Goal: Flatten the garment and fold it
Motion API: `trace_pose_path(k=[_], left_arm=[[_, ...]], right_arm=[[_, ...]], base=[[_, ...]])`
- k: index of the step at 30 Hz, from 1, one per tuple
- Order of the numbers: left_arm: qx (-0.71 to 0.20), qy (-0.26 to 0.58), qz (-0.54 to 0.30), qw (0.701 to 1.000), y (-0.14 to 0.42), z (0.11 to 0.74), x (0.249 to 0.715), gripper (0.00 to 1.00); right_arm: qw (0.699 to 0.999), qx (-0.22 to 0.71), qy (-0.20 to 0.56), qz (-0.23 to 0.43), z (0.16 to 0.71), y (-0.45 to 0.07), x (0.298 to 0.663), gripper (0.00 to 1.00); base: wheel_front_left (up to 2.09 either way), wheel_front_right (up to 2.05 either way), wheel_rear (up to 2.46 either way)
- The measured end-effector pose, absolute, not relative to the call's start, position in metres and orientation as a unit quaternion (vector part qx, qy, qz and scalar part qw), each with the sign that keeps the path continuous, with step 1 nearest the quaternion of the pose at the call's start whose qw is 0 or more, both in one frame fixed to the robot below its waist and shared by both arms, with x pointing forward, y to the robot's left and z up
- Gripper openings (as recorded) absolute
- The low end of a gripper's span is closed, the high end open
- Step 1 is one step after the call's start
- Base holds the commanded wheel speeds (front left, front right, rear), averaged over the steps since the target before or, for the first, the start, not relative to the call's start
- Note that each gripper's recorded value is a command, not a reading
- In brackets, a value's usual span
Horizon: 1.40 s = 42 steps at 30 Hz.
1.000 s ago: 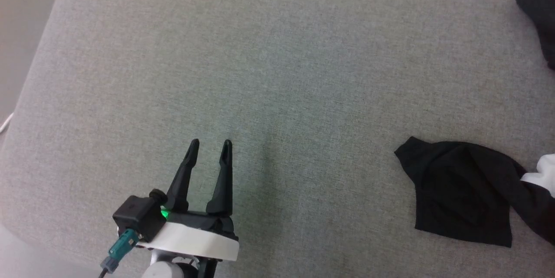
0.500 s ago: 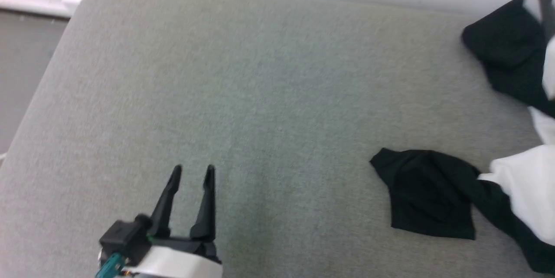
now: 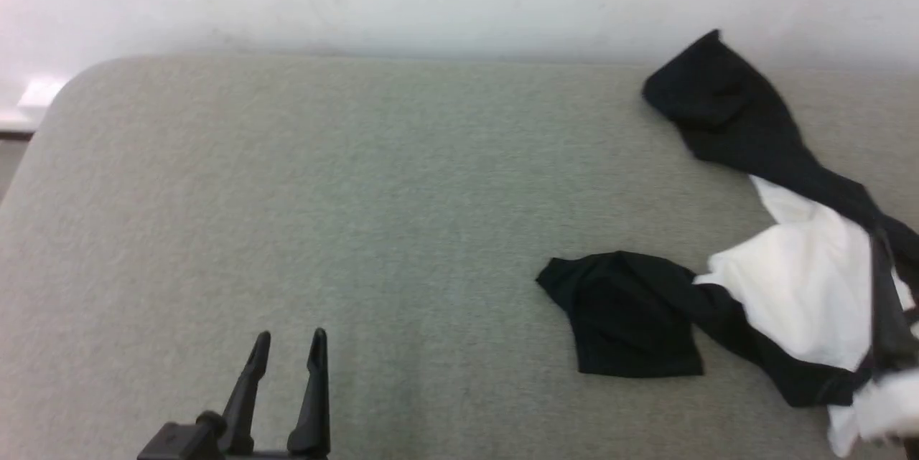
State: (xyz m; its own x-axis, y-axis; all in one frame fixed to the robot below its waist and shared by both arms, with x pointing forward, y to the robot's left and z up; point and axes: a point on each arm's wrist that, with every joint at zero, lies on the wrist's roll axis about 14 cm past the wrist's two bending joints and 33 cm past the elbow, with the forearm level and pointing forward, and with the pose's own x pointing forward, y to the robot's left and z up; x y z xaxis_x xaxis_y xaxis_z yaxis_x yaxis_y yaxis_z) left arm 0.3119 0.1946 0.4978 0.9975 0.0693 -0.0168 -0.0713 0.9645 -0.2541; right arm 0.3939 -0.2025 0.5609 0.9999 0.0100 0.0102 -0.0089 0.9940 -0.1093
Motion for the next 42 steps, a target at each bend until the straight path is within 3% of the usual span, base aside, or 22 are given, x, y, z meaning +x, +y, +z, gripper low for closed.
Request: trace_pose_path(k=[8, 16, 20, 27, 40, 41, 42], left_arm=[[-0.126, -0.008, -0.016, 0.992, 0.170, 0.512, 0.319, 1.00], [-0.069, -0.057, -0.186, 0.978, 0.098, 0.576, 0.364, 1.00], [-0.035, -0.010, -0.272, 0.961, 0.051, 0.570, 0.381, 1.00], [0.053, 0.129, -0.359, 0.923, 0.003, 0.506, 0.393, 1.00], [0.121, 0.273, -0.407, 0.863, -0.017, 0.398, 0.407, 1.00], [0.121, 0.275, -0.408, 0.862, -0.018, 0.395, 0.408, 0.31], [0.119, 0.273, -0.409, 0.863, -0.020, 0.393, 0.411, 0.00]], right_arm=[[0.998, 0.013, -0.006, -0.055, 0.535, -0.249, 0.343, 1.00], [0.997, 0.009, -0.035, -0.066, 0.547, -0.256, 0.351, 1.00], [0.997, 0.009, -0.043, -0.064, 0.550, -0.255, 0.364, 1.00], [0.997, 0.013, -0.029, -0.064, 0.539, -0.254, 0.380, 1.00], [0.996, 0.010, 0.010, -0.089, 0.508, -0.269, 0.393, 1.00], [0.996, 0.009, 0.014, -0.092, 0.506, -0.270, 0.392, 1.00], [0.995, 0.008, 0.017, -0.095, 0.504, -0.272, 0.391, 1.00]], base=[[0.00, 0.00, 0.00], [0.00, 0.00, 0.00], [0.00, 0.00, 0.00], [0.00, 0.00, 0.00], [0.00, 0.00, 0.00], [0.00, 0.00, 0.00], [0.00, 0.00, 0.00]])
